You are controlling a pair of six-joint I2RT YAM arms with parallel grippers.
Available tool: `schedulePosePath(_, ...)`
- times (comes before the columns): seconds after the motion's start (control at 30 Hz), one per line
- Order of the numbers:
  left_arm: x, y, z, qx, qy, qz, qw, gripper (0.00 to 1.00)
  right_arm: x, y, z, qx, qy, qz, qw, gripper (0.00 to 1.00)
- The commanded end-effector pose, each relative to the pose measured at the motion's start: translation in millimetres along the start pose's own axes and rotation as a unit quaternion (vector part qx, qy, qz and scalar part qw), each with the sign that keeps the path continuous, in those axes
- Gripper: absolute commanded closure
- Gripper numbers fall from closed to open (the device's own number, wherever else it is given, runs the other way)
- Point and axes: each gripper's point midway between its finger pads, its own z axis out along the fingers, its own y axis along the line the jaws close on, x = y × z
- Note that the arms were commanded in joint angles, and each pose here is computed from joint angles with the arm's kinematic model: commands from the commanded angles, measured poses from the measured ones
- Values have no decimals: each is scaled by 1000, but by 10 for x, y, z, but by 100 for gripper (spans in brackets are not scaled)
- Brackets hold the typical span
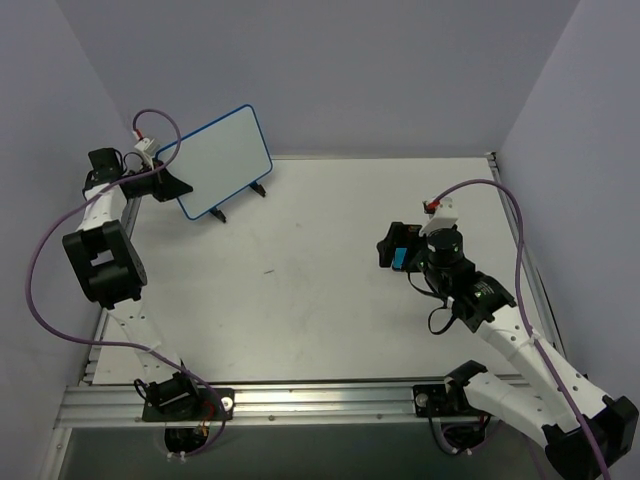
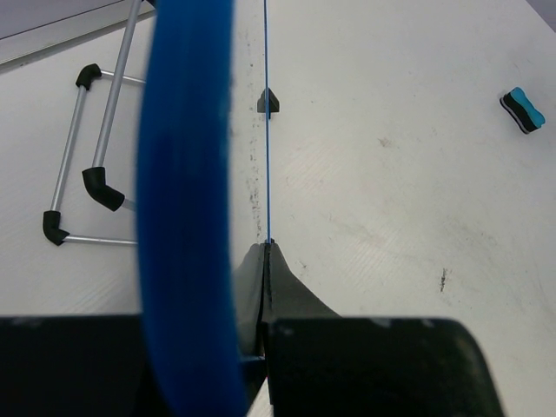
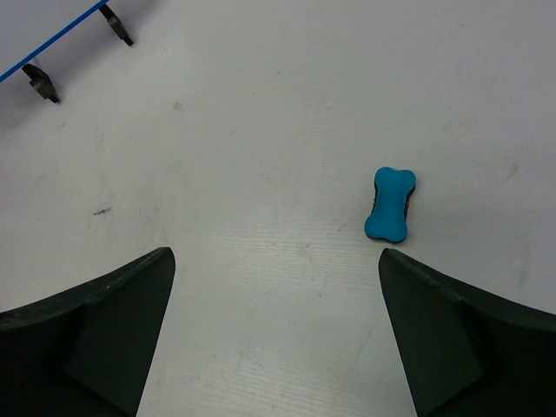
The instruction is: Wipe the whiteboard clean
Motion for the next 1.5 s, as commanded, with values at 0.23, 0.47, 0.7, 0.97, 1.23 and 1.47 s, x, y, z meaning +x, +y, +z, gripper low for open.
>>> schedulePosePath(0.23,-290,-100,56,38,-20,75,996,98,-27,31,-6,-2,-10,-7,1000,0)
schedulePosePath(0.47,-255,-65,85,36,-11,74,997,98,-21,45,-12,-4,-10,-9,1000,0)
schedulePosePath(0.7,-305,-24,85,31,-10,79,996,98,-25,65,-17,-8,-11,-9,1000,0)
schedulePosePath(0.97,-235,26,98,28,-3,74,997,98,-12,76,-9,-9,-9,-12,1000,0)
schedulePosePath(1.23,-155,88,113,21,7,69,997,98,-14,89,-16,-12,-9,-13,1000,0)
schedulePosePath(1.47,-80,126,140,23,11,61,998,98,-11,108,-15,-15,-9,-15,1000,0)
